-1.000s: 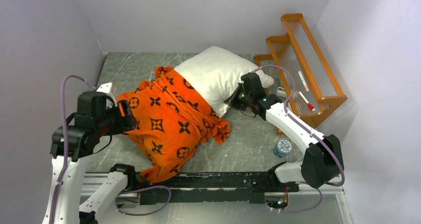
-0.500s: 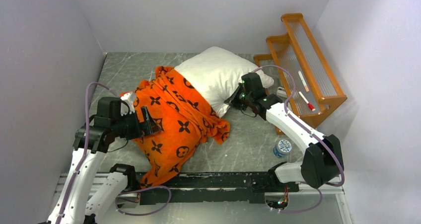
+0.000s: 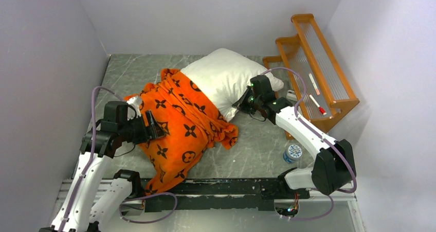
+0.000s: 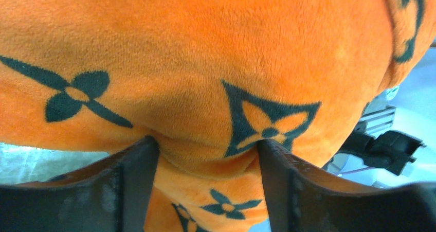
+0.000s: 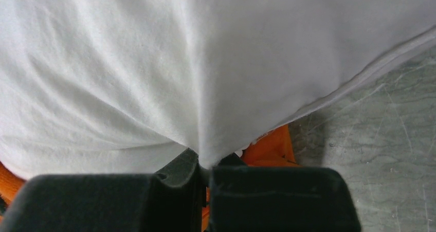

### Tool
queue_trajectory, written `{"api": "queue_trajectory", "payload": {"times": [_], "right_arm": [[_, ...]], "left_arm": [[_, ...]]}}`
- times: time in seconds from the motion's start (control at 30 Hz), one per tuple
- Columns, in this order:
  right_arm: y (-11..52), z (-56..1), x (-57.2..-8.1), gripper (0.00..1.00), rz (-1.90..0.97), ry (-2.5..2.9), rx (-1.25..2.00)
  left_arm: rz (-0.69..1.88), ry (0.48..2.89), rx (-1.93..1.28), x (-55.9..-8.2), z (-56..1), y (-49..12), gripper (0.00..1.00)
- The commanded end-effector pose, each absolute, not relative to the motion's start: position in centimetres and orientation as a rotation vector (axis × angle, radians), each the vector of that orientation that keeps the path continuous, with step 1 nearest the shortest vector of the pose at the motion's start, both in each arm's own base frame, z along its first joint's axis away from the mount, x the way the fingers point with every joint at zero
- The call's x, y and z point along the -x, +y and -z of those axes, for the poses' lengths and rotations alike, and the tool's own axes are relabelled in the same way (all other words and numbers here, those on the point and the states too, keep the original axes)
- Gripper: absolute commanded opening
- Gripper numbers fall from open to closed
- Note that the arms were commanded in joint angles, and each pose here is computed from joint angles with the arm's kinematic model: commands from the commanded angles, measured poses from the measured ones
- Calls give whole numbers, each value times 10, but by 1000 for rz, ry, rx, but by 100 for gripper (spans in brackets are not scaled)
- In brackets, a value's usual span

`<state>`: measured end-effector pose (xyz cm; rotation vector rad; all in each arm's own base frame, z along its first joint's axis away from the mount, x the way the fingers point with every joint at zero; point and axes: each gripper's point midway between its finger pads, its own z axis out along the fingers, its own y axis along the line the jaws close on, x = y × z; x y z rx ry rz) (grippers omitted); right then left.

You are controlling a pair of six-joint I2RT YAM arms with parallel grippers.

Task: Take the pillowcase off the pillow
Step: Remove the pillow from the pillowcase.

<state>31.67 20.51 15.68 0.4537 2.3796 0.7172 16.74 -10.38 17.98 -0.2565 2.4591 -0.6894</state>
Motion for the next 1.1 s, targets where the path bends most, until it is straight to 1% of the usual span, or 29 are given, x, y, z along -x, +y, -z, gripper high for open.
{"api": "queue_trajectory", "payload": {"times": [0.0,0.03,0.13,0.17,0.2,0.33,0.4,0.53,0.73,0.87,0.97,1.03,1.07], "right_arm": [[202,-176,-332,0,-729,2297,-450],[202,-176,-331,0,-735,2297,-453],[204,-173,-329,0,-746,2301,-456],[203,-173,-329,0,-744,2304,-456],[203,-172,-329,0,-738,2305,-455],[199,-170,-331,0,-706,2305,-453],[196,-172,-333,0,-680,2302,-453],[186,-173,-341,0,-608,2283,-481],[185,-173,-346,0,-580,2288,-478],[184,-177,-346,0,-583,2276,-481],[183,-179,-345,0,-578,2275,-481],[183,-182,-344,0,-588,2269,-476],[184,-184,-343,0,-598,2266,-471]], "left_arm": [[685,2331,294,-196,-194,-103,65],[675,2326,314,-197,-193,-101,55],[592,2308,356,-199,-194,-89,14],[547,2300,366,-199,-196,-82,6],[504,2298,373,-197,-197,-76,5],[276,2278,453,-187,-209,-40,5],[159,2261,526,-173,-220,-19,5],[-8,2213,587,-155,-242,10,5],[-217,2169,675,-127,-261,44,5],[-237,2118,691,-120,-267,52,5],[-223,2134,691,-121,-264,49,5],[-157,2167,652,-128,-262,37,5],[-93,2175,581,-134,-264,26,5]]}}
